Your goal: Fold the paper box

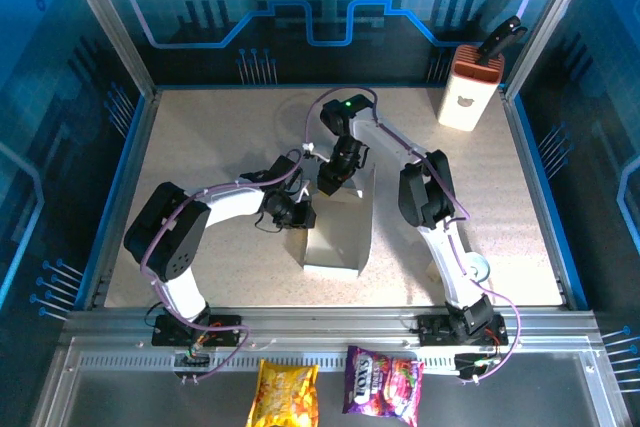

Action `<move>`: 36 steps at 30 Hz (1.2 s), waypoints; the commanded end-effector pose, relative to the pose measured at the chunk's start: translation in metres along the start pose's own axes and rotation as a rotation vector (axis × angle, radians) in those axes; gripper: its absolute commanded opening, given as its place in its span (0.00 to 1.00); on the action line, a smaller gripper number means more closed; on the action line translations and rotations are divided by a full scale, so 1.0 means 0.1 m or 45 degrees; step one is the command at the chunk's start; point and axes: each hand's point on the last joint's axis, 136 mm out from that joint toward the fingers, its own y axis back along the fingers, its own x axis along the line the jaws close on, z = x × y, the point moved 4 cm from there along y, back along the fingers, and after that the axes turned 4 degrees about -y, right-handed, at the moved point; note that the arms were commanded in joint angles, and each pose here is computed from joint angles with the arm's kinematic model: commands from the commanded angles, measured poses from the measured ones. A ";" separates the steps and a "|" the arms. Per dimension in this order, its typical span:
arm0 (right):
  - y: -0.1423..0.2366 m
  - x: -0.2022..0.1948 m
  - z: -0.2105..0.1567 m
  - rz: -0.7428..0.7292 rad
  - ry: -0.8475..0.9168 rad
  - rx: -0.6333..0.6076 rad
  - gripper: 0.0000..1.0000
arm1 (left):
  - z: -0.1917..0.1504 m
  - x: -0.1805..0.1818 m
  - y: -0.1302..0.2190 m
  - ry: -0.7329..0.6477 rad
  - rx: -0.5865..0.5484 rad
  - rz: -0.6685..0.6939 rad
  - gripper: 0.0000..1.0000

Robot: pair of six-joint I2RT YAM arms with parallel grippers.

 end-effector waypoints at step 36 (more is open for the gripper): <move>0.35 0.14 0.17 -0.570 0.268 -0.461 0.06 | 0.24 -0.17 1.32 0.032 -0.462 0.051 0.40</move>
